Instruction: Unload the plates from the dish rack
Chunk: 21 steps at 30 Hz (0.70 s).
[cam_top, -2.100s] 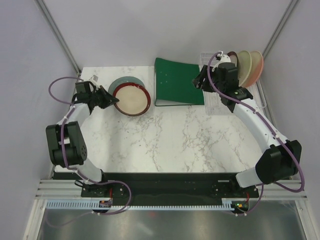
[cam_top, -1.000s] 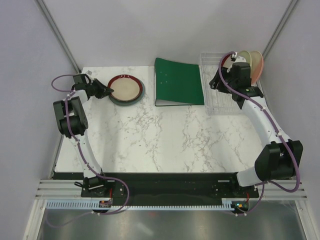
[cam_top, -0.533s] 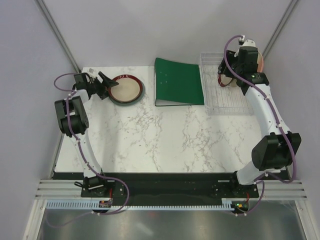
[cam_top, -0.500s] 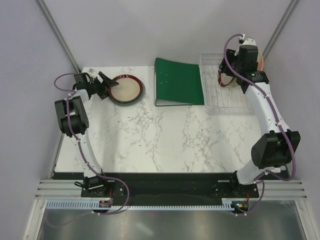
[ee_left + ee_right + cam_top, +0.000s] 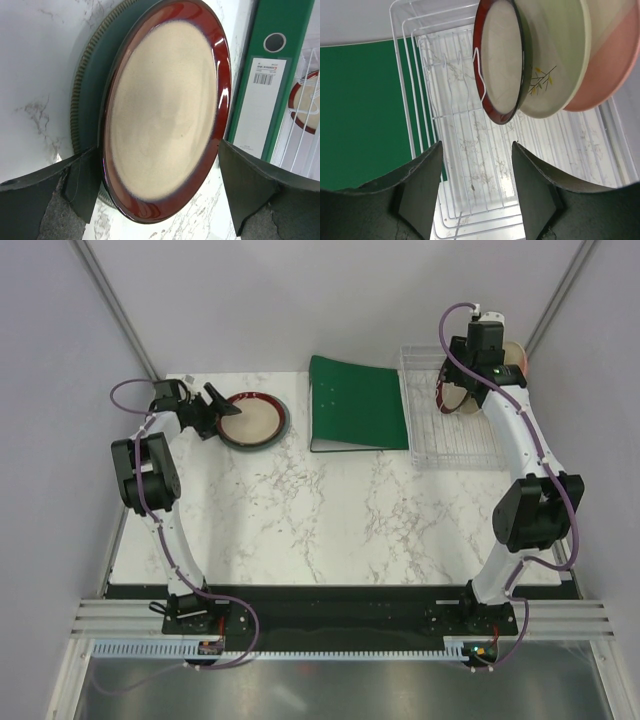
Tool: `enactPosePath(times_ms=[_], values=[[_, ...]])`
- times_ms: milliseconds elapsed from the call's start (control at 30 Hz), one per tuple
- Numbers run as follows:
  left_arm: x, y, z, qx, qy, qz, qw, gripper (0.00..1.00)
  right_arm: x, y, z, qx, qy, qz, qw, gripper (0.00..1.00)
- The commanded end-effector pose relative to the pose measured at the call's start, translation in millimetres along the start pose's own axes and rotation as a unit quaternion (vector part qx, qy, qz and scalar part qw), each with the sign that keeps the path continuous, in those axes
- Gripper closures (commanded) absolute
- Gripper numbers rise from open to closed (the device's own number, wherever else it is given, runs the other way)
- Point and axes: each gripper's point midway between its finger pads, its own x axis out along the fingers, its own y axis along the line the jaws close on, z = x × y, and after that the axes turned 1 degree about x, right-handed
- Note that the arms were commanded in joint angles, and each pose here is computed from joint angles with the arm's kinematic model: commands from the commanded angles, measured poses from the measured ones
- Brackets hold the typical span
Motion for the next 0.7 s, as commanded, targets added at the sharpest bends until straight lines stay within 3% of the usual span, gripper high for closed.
enactPosePath(times_ms=[0,200,533,667], values=[[-26,29,-5,0.014,0.0,0.098,0.995,0.0,-2,-14,28,-0.017,-0.034,-0.04,0.998,0.35],[-26,30,-4,0.043,0.012,0.131,0.99,0.0,33,-14,26,-0.031,-0.019,-0.06,0.998,0.37],[-20,40,-16,0.085,0.042,0.192,0.977,0.0,89,-38,19,-0.068,-0.013,-0.16,0.985,0.37],[-36,51,-14,0.083,0.021,0.243,0.966,0.0,98,-45,22,-0.084,-0.017,-0.183,0.979,0.37]])
